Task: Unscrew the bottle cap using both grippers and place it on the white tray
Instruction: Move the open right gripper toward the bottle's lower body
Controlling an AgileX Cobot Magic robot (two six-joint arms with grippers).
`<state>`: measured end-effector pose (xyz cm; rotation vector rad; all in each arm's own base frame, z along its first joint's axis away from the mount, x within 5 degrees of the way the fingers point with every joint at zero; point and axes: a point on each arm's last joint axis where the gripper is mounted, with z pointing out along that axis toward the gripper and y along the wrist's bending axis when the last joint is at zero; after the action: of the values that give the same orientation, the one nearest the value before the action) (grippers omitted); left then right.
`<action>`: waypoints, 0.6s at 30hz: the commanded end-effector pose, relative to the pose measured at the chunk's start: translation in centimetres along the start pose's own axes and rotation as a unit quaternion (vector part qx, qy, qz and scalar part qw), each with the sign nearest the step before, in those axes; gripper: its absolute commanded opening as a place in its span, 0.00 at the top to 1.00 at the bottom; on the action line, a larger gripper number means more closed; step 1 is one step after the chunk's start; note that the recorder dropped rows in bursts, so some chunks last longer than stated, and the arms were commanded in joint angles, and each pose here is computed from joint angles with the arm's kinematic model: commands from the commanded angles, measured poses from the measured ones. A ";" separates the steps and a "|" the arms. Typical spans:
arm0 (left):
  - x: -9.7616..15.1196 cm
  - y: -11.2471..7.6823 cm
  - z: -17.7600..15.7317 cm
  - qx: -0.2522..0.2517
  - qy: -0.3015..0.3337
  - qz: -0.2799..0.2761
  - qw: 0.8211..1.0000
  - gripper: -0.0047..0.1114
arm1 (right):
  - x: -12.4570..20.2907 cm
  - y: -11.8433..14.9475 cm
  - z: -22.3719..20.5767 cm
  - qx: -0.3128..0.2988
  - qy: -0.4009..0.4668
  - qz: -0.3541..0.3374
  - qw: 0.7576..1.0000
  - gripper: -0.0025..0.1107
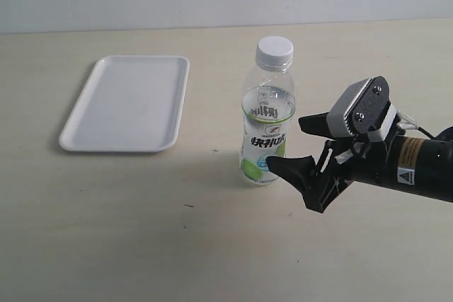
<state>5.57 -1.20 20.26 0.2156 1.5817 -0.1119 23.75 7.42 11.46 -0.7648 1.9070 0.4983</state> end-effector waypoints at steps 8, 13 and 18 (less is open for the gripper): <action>-0.2 0.0 -0.1 -0.002 -0.006 0.001 1.000 0.96 | 0.0 0.2 0.3 -0.015 -0.008 -0.009 1.000 0.27; -0.2 0.0 -0.1 -0.002 -0.006 0.001 1.000 0.96 | 0.0 0.2 0.3 -0.015 -0.008 -0.009 1.000 0.27; -0.2 0.0 -0.1 -0.002 -0.006 0.001 1.000 0.96 | 0.0 0.2 0.3 -0.015 -0.008 -0.008 1.000 0.27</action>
<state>5.57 -1.20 20.26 0.2156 1.5817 -0.1119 23.69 7.55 11.15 -0.7820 1.9069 0.5162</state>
